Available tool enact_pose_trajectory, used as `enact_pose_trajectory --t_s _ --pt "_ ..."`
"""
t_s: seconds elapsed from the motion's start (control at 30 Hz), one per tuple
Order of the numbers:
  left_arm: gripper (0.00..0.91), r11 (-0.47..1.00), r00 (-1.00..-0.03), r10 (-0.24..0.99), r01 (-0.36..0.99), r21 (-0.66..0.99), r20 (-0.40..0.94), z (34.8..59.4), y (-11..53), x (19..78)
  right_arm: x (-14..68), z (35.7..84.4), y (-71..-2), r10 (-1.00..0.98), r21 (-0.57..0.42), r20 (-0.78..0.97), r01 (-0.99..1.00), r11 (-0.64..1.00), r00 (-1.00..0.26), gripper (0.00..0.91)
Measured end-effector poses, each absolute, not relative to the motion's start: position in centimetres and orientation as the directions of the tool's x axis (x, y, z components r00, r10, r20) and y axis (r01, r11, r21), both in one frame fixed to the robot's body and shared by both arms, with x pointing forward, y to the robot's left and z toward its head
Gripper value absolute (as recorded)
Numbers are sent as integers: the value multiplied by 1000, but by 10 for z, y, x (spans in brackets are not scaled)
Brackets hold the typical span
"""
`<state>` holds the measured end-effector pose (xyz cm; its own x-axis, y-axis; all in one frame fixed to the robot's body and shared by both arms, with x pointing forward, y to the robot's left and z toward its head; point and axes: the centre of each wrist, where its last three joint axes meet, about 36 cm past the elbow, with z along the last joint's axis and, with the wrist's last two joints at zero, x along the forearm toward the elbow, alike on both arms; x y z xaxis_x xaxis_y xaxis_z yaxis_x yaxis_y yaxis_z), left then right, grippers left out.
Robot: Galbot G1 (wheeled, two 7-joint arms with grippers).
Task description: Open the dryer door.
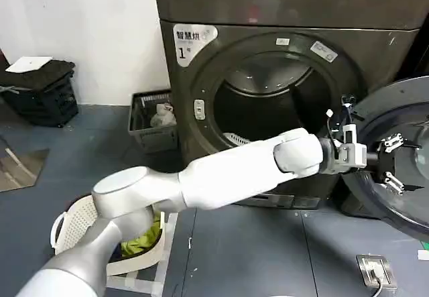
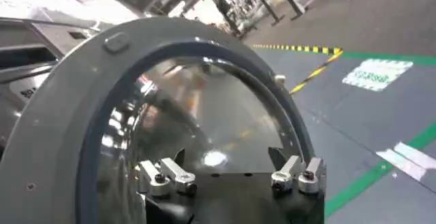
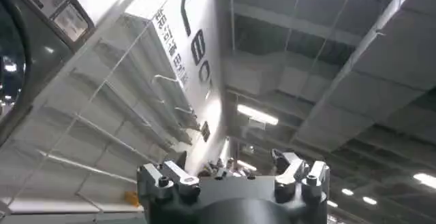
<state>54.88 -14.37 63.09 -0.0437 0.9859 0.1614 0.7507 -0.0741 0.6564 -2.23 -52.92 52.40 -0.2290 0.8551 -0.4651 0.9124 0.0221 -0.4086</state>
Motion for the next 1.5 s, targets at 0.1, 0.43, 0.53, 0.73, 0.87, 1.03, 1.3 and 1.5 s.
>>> enact_pose_trajectory --t_s 0.1,0.43,0.53,0.73,0.87,1.03,1.3,1.5 --pt "907 -77 -40 986 752 654 163 635 -145 547 -22 524 -529 855 -407 -465 913 24 -229 907" --pt "907 -112 1 983 802 587 186 664 -150 537 -16 522 -528 853 -404 -465 914 35 -238 907" --pt "907 -125 -16 975 784 608 221 665 -151 534 -11 522 -527 848 -404 -467 914 45 -249 907" --pt "907 -94 -70 972 758 645 224 655 -153 529 -5 521 -525 844 -407 -471 912 51 -257 907" --pt "907 -29 -127 967 804 593 220 651 -153 525 -4 521 -525 843 -406 -473 912 50 -257 907" --pt "907 44 -185 952 871 489 245 647 -153 524 -8 520 -526 844 -407 -473 912 44 -251 907" --pt "907 19 -111 975 904 427 190 635 -150 523 -26 519 -532 857 -404 -465 915 16 -221 907" --pt "907 7 -75 988 898 439 137 628 -146 508 -40 514 -536 878 -407 -440 913 -6 -190 907"
